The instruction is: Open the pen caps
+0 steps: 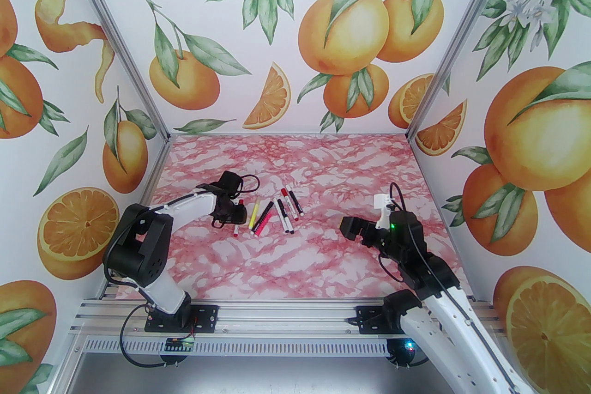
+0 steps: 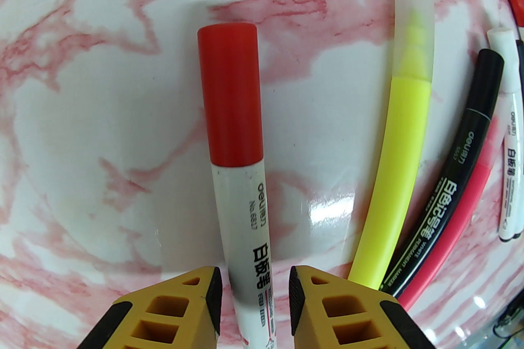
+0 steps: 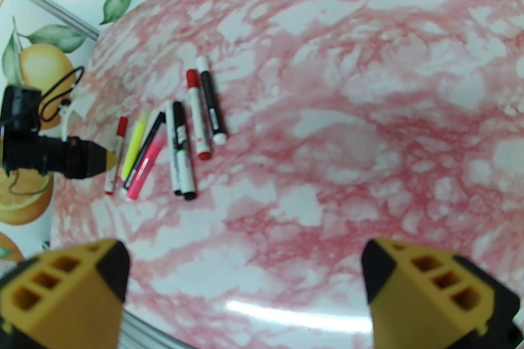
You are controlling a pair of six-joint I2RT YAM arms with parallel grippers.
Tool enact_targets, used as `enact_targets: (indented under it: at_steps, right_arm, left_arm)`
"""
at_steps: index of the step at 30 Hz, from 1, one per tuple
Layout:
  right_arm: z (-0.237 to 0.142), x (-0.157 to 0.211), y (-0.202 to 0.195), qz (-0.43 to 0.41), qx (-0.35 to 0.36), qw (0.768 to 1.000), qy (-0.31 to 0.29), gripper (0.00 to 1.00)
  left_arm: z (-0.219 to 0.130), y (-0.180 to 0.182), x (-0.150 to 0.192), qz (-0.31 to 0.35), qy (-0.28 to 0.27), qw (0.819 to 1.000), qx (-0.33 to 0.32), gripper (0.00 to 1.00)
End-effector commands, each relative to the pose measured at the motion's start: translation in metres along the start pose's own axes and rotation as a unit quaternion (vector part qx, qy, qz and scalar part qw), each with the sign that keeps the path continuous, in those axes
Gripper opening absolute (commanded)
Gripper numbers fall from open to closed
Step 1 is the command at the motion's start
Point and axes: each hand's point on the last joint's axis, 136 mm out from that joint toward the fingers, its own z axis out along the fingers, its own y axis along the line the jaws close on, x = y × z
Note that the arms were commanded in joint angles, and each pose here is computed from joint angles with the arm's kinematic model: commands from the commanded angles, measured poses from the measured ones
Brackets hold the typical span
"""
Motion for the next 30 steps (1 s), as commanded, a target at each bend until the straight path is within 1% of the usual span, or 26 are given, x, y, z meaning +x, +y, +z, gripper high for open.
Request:
enact_targets:
  at_steps: [1,8,13,15,20,22,25,30]
  right_arm:
    - [0.002,-0.003,0.004,-0.008,-0.01,1.0,-0.005,1.0]
    - [0.001,-0.002,0.004,-0.008,-0.009,1.0,-0.004,1.0]
    - [0.001,-0.002,0.004,-0.006,-0.009,1.0,-0.004,1.0]
    - [0.001,-0.002,0.004,-0.006,-0.009,1.0,-0.004,1.0]
    - [-0.001,-0.002,0.006,-0.005,-0.013,1.0,-0.003,1.0]
    - [-0.001,-0.001,0.007,-0.004,-0.018,1.0,-0.001,1.0]
    - [-0.002,0.001,0.011,-0.002,-0.028,1.0,0.005,1.0]
    - [-0.005,0.002,0.023,0.013,-0.063,0.998,0.007,1.0]
  left_arm:
    - [-0.002,0.0,-0.012,0.013,-0.014,1.0,-0.013,0.31]
    - [0.004,0.002,-0.01,0.027,-0.009,0.999,-0.046,0.28]
    - [0.007,0.001,-0.008,0.032,-0.003,0.998,-0.055,0.24]
    - [0.008,0.006,-0.008,0.034,-0.004,0.997,-0.073,0.22]
    - [0.009,0.008,-0.007,0.029,-0.002,0.996,-0.081,0.19]
    - [0.003,0.005,-0.009,0.024,-0.01,0.997,-0.074,0.17]
    - [-0.015,-0.004,-0.019,0.023,-0.038,0.998,-0.05,0.17]
    - [-0.056,-0.029,-0.032,0.039,-0.08,0.996,0.018,0.18]
